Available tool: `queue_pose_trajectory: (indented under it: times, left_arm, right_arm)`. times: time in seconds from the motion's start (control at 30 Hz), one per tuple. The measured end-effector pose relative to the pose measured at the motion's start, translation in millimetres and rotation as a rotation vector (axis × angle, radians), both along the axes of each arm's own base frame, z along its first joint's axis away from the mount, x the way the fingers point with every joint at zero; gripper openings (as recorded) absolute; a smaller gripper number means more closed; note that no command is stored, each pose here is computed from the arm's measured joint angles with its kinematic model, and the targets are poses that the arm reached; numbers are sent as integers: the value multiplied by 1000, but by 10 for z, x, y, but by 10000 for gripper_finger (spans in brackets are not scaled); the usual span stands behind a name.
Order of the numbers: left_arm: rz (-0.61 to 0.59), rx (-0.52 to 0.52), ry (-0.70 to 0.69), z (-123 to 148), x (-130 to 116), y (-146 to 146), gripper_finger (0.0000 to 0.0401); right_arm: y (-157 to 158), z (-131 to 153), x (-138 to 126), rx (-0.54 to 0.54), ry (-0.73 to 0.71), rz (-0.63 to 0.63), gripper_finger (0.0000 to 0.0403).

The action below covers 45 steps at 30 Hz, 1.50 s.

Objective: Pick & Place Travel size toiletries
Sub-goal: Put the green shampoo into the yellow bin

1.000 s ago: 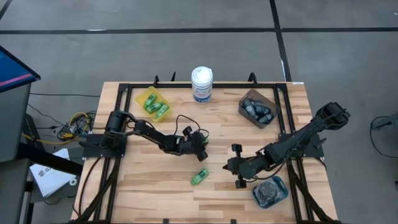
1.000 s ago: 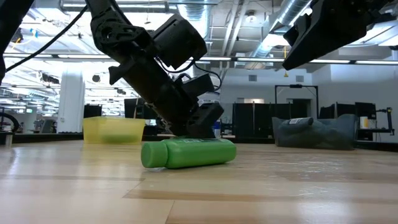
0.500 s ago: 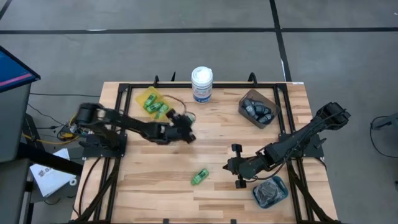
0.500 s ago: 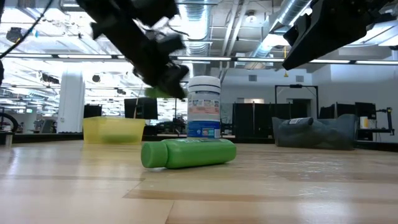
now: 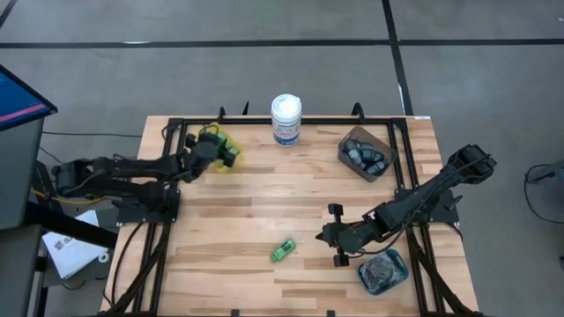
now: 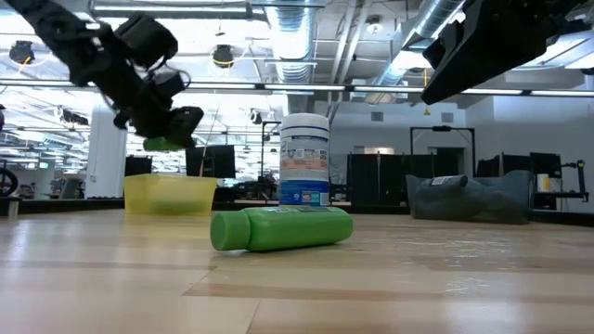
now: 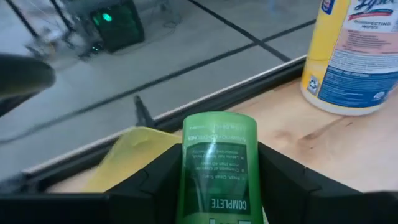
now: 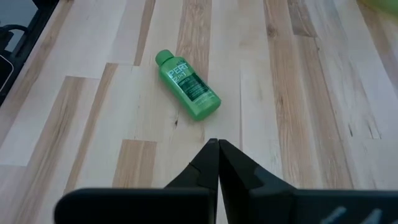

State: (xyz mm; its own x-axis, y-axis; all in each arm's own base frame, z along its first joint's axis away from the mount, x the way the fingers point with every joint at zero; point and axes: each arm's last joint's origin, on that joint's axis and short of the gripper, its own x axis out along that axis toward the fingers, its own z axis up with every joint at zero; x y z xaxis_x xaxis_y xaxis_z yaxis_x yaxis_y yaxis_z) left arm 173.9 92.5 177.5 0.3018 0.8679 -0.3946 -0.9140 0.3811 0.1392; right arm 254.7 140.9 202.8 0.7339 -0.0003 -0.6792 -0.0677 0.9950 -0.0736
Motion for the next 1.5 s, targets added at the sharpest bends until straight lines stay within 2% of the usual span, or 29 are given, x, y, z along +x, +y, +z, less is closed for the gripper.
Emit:
queue_pose_trajectory:
  times: [0.2, 0.7, 0.83, 1.0, 1.07, 1.2, 1.37, 1.5]
  left_arm:
    - [-33, -42, -97, -136, -63, 174, 171]
    - [-17, -90, 8, -464, 35, 294, 174]
    - [-16, -88, 7, -476, 43, 299, 199]
    - [-51, -82, 6, -438, 48, 294, 260]
    - [-103, -86, -42, -363, 68, 268, 283]
    - [-287, -74, -202, -80, 186, 79, 312]
    - [-532, -55, -298, 154, 317, -389, 314]
    - [-714, -104, -320, 171, 392, -835, 307]
  right_arm:
    - [1, 4, 4, 3, -5, -1, 1]
    - [0, 1, 2, 1, -2, -1, 1]
    - [1, 1, 1, 2, -2, -1, 1]
    - [3, 1, 0, 6, -2, -4, 1]
    - [2, 1, 1, 6, -2, -5, 1]
    - [2, 2, 1, 7, -2, -5, 1]
    - [1, 2, 2, 7, -3, -5, 1]
    - [2, 3, 3, 8, -4, -5, 1]
